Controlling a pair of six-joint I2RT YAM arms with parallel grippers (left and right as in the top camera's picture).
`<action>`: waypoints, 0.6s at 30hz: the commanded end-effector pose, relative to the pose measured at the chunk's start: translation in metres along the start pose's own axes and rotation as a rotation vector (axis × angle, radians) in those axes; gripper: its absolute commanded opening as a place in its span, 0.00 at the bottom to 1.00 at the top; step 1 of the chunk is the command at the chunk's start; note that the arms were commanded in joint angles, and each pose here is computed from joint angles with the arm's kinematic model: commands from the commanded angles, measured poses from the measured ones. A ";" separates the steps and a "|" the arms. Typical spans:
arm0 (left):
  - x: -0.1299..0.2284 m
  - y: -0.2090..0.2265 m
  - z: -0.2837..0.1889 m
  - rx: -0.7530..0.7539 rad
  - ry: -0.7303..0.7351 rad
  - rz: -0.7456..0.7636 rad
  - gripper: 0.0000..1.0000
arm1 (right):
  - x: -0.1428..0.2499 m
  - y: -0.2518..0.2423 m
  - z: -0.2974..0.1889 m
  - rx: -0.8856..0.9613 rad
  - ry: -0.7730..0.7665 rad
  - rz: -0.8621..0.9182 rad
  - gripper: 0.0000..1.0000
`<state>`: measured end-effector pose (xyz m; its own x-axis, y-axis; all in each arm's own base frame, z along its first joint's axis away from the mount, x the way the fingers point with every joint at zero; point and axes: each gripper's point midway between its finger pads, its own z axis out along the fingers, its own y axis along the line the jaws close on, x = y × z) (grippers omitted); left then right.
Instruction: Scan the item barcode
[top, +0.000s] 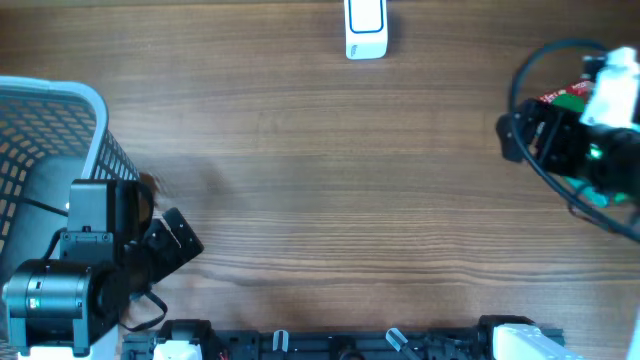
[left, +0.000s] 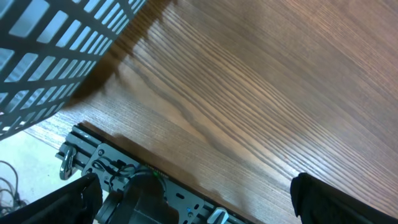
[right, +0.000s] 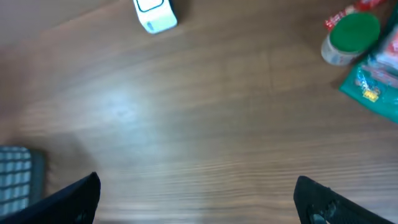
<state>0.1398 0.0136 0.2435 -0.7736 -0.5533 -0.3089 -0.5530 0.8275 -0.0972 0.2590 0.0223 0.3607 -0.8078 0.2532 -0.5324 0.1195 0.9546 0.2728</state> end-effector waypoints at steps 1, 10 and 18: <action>0.000 -0.001 -0.001 0.008 -0.001 -0.008 1.00 | 0.017 -0.011 0.050 0.006 0.060 -0.071 1.00; 0.000 -0.001 -0.001 0.008 -0.001 -0.008 1.00 | 0.056 0.010 0.082 -0.300 -0.396 -0.207 1.00; 0.000 -0.001 -0.001 0.008 -0.001 -0.008 1.00 | 0.070 0.023 0.017 -0.407 -0.887 -0.352 1.00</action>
<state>0.1399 0.0135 0.2437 -0.7733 -0.5533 -0.3095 -0.5528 0.8275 -0.0982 0.2232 0.0569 0.3164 -0.0888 0.1595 -0.9832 -0.3301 0.9266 0.1802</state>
